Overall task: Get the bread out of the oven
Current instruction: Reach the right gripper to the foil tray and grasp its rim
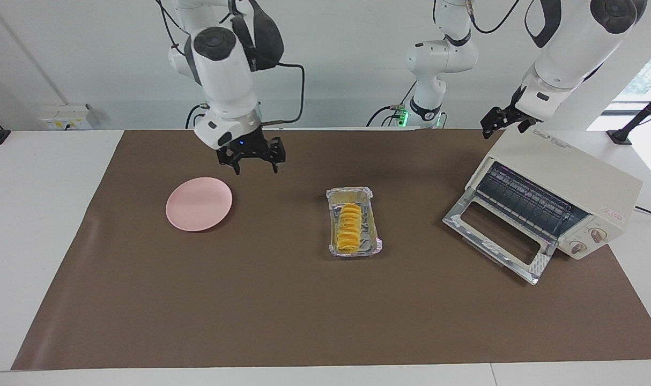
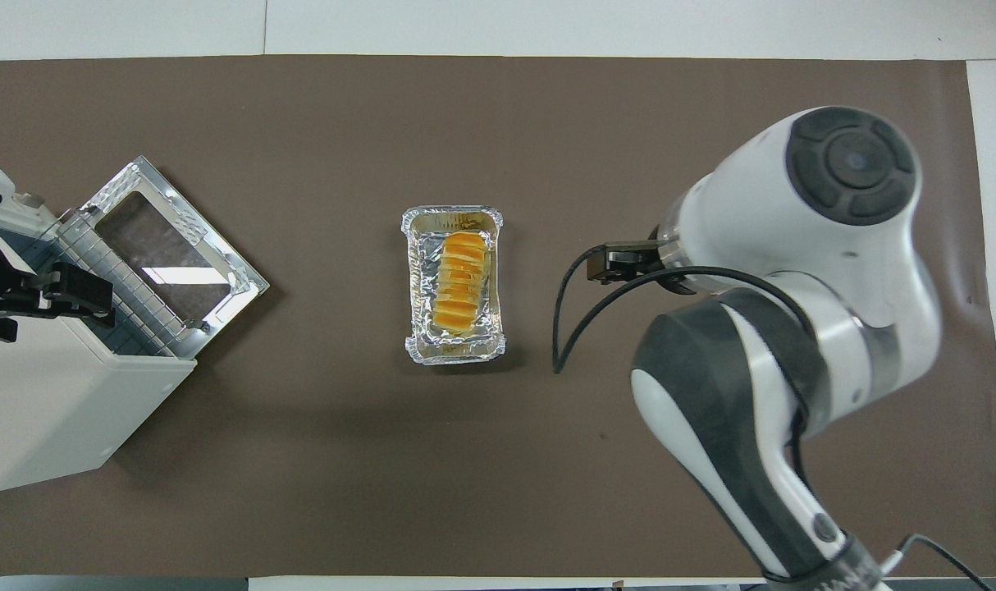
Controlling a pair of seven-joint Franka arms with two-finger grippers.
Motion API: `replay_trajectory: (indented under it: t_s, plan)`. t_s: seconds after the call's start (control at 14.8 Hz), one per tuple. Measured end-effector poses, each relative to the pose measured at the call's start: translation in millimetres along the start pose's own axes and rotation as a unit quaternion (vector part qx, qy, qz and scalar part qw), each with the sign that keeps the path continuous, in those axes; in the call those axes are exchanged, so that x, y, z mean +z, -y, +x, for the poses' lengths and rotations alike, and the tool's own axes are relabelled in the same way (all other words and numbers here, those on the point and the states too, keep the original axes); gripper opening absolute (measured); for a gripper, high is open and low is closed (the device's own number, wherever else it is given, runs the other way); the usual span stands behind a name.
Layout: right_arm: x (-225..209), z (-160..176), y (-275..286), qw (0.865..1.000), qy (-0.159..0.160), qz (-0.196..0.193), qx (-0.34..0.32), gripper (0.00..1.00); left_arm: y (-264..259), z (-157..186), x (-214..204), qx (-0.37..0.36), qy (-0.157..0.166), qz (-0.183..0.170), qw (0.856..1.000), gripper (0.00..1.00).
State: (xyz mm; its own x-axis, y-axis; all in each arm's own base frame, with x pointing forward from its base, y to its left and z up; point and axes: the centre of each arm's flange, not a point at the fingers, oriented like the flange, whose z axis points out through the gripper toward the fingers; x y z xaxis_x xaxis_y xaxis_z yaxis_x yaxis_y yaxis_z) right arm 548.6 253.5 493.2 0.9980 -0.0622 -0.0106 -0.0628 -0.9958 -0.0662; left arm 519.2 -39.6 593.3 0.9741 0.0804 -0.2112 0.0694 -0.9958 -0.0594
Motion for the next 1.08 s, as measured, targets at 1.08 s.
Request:
replay_trajectory:
  t_s: [1.08]
  plan:
    - [183.2, 41.9, 118.5, 0.999, -0.024, -0.018, 0.045, 0.97, -5.7, 10.7, 6.3, 0.004, 0.007, -0.004, 1.0, 1.0]
